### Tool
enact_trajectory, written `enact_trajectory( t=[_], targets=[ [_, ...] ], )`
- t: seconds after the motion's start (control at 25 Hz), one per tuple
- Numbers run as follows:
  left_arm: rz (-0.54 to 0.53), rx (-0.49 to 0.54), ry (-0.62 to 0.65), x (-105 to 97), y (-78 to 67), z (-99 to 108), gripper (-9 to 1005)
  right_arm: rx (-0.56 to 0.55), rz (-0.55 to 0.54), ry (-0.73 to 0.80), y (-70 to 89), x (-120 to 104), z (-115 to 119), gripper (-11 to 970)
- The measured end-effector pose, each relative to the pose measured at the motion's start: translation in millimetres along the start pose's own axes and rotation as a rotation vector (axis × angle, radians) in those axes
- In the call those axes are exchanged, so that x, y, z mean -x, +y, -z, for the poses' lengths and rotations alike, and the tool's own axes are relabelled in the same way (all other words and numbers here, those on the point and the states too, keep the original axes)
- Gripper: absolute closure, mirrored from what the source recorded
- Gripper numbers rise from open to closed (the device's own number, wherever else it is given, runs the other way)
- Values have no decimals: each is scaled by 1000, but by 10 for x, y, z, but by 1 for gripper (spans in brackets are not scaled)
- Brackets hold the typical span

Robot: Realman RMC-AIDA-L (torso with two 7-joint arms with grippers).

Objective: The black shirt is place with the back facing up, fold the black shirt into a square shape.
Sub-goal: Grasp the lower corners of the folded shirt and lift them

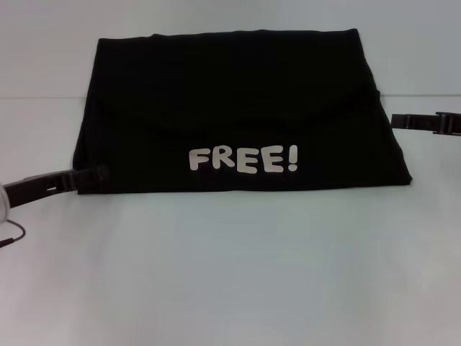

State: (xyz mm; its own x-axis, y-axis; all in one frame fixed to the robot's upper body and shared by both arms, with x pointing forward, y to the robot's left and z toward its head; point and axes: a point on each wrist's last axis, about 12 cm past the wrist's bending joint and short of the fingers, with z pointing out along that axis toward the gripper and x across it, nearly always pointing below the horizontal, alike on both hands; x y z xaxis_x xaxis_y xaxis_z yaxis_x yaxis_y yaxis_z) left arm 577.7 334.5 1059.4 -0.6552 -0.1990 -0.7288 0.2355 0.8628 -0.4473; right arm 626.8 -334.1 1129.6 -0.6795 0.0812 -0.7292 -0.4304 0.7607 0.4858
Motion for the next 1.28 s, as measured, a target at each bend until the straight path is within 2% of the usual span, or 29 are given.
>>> enact_trajectory(
  t=[0.2,0.56,1.04,1.28],
  targets=[
    [-17,5,7,16,-23,-38,260,-7,-13,-3,-8,10,2,401],
    [-28,67,11,-34,20,-109,260,-16,-12,-7,-18,15,2,401],
    [-61,43,36,-53,-52,-189,261,-24,-12,-14,-33,9,9,400],
    [-71,69,31,-35,-28,-195,261,-26,-12,-16,-40,0,17,400]
  ],
)
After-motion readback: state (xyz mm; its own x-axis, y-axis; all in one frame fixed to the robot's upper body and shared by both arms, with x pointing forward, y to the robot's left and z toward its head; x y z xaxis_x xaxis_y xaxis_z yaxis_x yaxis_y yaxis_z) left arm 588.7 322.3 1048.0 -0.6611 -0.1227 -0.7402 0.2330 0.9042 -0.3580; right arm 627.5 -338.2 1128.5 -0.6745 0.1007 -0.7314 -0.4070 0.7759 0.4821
